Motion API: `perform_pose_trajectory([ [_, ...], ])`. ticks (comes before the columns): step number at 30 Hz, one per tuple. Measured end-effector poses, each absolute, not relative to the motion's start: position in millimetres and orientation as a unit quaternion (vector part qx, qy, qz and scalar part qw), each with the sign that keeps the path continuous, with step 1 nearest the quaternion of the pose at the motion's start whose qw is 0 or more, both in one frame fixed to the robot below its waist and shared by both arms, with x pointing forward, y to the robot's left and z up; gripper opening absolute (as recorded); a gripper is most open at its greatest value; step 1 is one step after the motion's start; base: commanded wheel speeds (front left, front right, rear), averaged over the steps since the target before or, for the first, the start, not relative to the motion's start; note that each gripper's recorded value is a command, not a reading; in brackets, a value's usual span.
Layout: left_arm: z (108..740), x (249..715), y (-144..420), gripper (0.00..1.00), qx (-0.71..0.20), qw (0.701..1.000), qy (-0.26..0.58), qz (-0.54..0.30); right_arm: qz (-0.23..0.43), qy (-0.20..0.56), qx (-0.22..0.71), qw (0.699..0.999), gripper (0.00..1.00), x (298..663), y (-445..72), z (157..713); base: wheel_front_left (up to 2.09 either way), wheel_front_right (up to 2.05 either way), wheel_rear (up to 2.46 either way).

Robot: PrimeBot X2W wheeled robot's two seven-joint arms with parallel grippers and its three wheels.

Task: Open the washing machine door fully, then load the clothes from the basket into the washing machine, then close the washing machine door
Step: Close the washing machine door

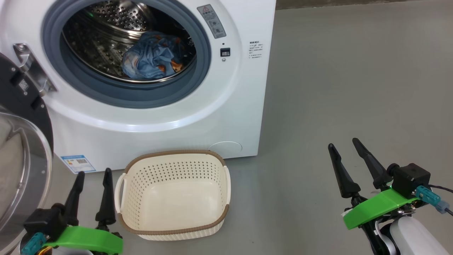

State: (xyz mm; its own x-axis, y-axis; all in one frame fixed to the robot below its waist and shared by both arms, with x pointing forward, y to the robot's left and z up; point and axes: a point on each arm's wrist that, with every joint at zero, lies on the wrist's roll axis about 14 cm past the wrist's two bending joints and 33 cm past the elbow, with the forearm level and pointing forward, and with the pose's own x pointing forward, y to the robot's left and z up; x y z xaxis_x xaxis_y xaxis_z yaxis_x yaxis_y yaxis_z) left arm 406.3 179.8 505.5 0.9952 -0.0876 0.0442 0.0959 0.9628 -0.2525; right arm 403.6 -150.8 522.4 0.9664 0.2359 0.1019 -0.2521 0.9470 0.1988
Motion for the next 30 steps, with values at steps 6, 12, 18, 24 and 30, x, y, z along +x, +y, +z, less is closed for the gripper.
perform_pose_trajectory([
  [6,505.3,402.7,186.7,1.00,-0.126,0.991,-0.017,-0.035,0.132,-0.037,0.107,0.985,1.00,405.7,-144.3,521.7,0.00,0.00,0.00],
  [12,505.5,396.6,199.7,1.00,-0.124,0.992,-0.018,-0.016,0.145,-0.028,0.111,0.983,1.00,406.6,-132.9,516.1,0.00,0.00,0.00],
  [18,506.4,387.4,215.5,1.00,-0.121,0.992,-0.021,0.007,0.165,-0.028,0.113,0.979,1.00,410.8,-117.8,517.1,0.00,0.00,0.00],
  [24,508.1,375.5,234.5,1.00,-0.117,0.992,-0.026,0.039,0.186,-0.025,0.125,0.974,1.00,415.4,-100.5,518.6,0.00,0.00,0.00],
  [30,508.5,357.7,257.9,1.00,-0.109,0.991,-0.029,0.077,0.219,-0.024,0.126,0.967,1.00,419.9,-75.6,520.2,0.00,0.00,0.00],
])
